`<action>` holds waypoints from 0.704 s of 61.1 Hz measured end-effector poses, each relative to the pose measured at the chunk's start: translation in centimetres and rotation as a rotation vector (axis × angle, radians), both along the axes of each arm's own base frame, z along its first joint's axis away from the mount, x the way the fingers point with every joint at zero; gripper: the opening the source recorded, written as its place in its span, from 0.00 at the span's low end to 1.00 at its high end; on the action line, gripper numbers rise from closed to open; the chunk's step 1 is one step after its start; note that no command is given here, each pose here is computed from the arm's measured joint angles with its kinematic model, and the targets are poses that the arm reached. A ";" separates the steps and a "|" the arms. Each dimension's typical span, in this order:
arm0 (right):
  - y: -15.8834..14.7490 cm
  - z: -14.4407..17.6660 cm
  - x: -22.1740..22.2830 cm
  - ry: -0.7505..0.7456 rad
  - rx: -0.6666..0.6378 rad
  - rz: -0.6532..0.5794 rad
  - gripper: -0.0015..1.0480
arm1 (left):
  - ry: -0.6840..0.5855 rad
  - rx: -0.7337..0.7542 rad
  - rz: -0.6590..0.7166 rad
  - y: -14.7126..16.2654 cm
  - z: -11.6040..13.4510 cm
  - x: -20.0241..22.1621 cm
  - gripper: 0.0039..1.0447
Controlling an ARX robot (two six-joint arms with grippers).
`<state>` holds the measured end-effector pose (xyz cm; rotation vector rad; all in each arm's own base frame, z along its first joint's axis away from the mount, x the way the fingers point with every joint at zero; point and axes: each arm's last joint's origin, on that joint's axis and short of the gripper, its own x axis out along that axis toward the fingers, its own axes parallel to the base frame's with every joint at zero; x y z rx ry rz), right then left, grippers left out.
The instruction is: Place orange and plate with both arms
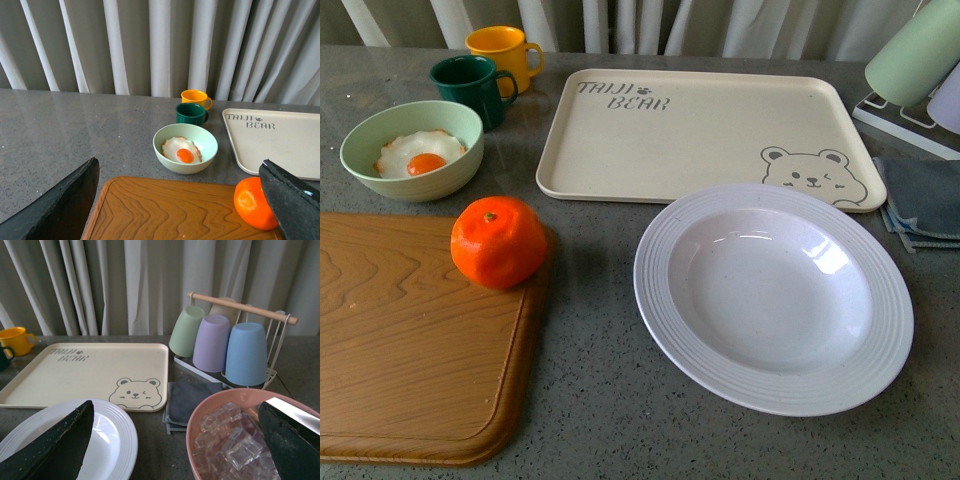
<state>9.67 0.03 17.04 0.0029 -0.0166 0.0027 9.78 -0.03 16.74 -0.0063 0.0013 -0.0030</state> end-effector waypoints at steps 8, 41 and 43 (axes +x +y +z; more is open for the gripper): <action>0.0 0.0 0.0 0.000 0.000 0.000 0.91 | 0.000 0.000 0.000 0.0 0.0 0.0 0.92; 0.0 0.0 0.0 0.000 0.000 0.000 0.91 | 0.000 0.000 0.000 0.0 0.0 0.0 0.92; 0.0 0.0 0.0 0.000 0.000 0.000 0.91 | 0.000 0.000 0.000 0.0 0.0 0.0 0.92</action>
